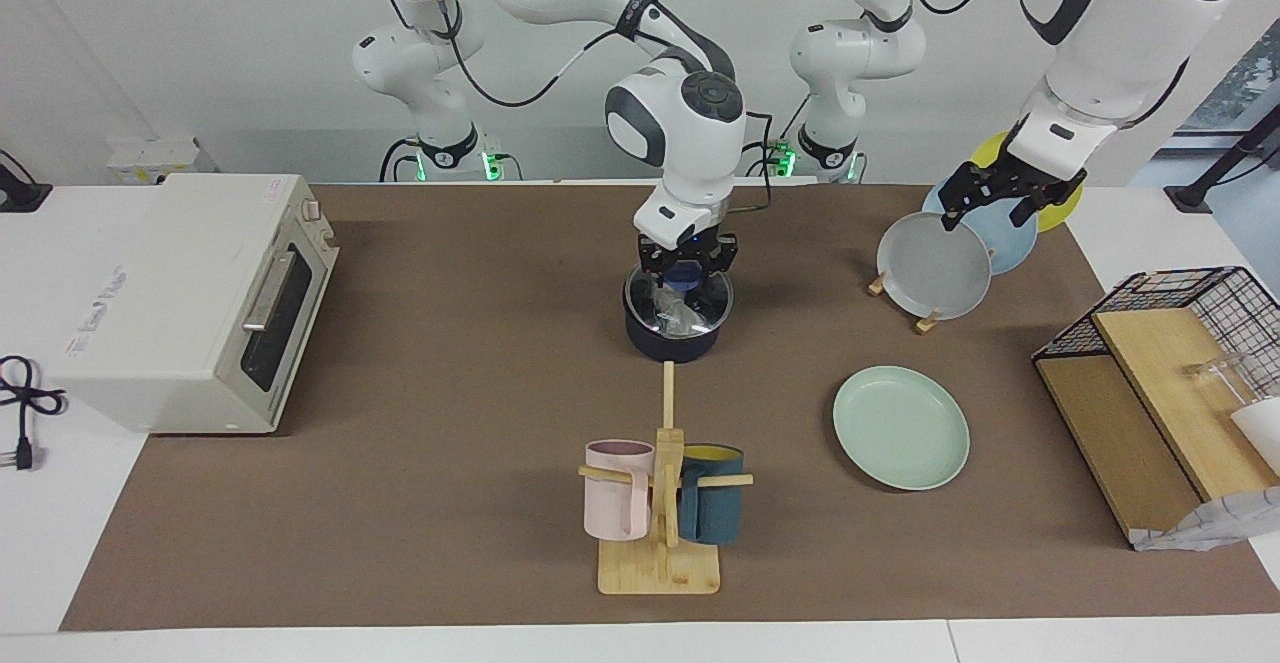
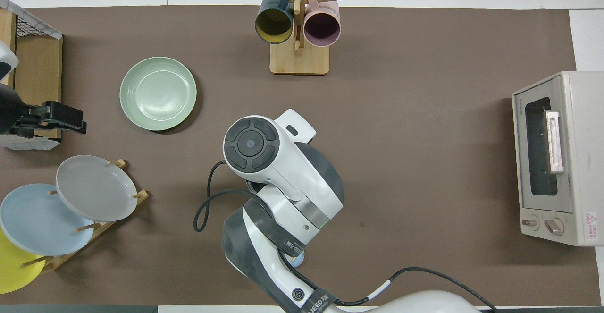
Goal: Transfer vermicelli from plate to pot
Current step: 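Lower the glass lid onto the pot with the right gripper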
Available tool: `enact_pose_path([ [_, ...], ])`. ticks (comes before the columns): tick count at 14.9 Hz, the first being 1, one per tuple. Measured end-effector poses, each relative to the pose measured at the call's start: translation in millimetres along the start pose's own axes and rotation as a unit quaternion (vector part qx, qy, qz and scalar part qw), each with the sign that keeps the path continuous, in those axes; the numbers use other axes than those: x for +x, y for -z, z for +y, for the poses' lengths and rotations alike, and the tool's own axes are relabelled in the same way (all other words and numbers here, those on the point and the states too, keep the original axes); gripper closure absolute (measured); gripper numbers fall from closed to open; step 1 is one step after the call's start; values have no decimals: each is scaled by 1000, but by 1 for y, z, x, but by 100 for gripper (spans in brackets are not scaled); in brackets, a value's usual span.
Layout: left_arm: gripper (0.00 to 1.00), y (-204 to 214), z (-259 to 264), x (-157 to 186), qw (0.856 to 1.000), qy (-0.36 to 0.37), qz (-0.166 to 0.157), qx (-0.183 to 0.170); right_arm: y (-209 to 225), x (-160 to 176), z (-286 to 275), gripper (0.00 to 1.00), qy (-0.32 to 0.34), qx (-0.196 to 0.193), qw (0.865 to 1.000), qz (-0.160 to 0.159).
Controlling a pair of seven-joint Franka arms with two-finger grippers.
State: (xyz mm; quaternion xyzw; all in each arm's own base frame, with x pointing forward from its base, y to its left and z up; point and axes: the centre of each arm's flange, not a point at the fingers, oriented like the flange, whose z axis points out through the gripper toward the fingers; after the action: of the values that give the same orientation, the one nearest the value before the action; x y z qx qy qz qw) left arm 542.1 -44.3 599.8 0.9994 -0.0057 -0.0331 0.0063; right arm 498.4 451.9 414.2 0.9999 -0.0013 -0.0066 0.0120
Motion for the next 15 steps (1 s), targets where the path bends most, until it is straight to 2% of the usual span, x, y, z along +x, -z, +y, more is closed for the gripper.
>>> enact_pose_path([
  [12,0,0,-1,0,1000,1,0,0,-5,-1,2,34,-1,-3,1000,-3],
  [14,0,0,-1,0,1000,1,0,0,-5,-1,2,32,-1,-3,1000,-3],
  [15,0,0,-1,0,1000,1,0,0,-5,-1,2,24,-1,-3,1000,-3],
])
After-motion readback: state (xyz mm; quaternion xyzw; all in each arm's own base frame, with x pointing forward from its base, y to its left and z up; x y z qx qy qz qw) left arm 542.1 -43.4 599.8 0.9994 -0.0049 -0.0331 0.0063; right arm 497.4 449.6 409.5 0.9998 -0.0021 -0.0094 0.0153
